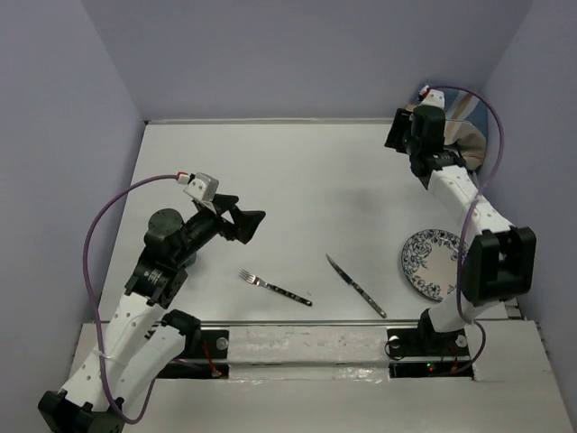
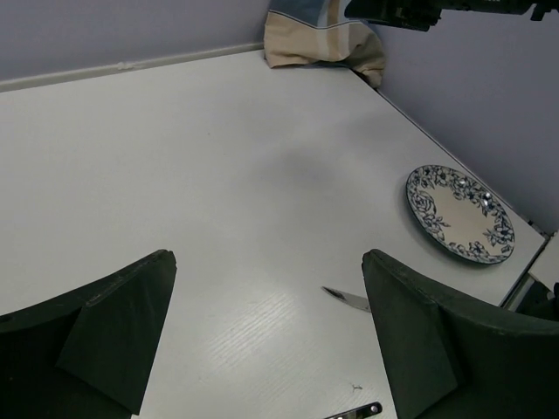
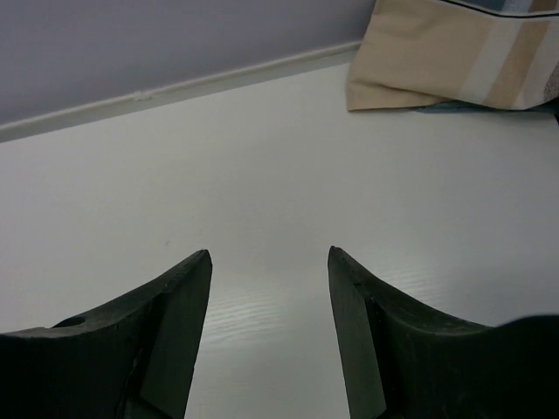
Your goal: Set the dinner table for one person
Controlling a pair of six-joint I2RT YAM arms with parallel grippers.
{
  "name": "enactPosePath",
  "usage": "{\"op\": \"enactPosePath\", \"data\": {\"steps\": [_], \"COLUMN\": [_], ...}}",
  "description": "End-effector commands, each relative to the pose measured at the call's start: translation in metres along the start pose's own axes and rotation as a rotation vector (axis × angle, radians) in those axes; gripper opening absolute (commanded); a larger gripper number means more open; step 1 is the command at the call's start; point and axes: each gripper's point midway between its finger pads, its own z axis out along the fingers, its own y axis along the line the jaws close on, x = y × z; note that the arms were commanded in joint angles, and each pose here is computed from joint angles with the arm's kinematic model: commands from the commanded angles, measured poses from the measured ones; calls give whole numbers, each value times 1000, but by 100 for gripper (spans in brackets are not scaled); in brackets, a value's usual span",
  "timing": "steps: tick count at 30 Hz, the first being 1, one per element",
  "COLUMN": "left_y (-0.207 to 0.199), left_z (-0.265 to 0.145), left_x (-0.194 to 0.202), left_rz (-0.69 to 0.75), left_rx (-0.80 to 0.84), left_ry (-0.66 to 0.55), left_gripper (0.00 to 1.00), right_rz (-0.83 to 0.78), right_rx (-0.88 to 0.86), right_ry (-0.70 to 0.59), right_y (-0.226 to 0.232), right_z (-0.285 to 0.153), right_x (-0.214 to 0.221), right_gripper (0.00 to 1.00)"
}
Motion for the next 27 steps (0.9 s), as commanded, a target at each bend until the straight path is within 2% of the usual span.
{"op": "enactPosePath", "data": {"steps": [1,2,3,4,8,9,10,11,14,16,17,19,21,22,27], "left_y": [-2,-1,1,3,9,12,15,19,24,25,26,31,33,34,39], "left_z": [-3,-3,-2,-2,-1,-1,-2,-1,1,3,3,4,5,5,6], "left_x": [-23,-22,-22,-20,-18,-19,-19,-19,-16,-14,-15,-13,-13,-13,-13], "left_rz": [42,44,45,45,49,52,51,49,46,47,47,46,46,45,44], "left_rx": [2,0,-10,-17,-45,-65,-78,-98,-119,-117,-124,-138,-143,-145,-157], "left_ry": [-55,-53,-51,-47,-40,-46,-47,-47,-37,-29,-29,-23,-21,-20,-21], "left_gripper": [99,99,99,99,99,99,99,99,99,99,99,99,99,99,99], "right_rz": [-74,-72,-81,-90,-136,-130,-149,-142,-148,-151,-173,-194,-202,-209,-210], "right_rx": [122,115,135,142,231,248,255,263,294,275,289,277,270,274,257], "right_ry": [-8,-32,-2,-33,-4,-31,0,-37,-48,-39,9,-5,12,43,66], "right_y": [-23,-17,-23,-21,-37,-42,-44,-49,-67,-72,-79,-76,-76,-80,-81], "right_z": [47,55,74,82,123,130,147,155,181,208,228,241,253,263,280], "right_x": [-8,-22,-9,-25,-7,-20,-2,-20,-24,-18,12,5,18,39,63], "right_gripper": [60,59,58,56,54,54,54,54,52,52,52,52,52,52,52]}}
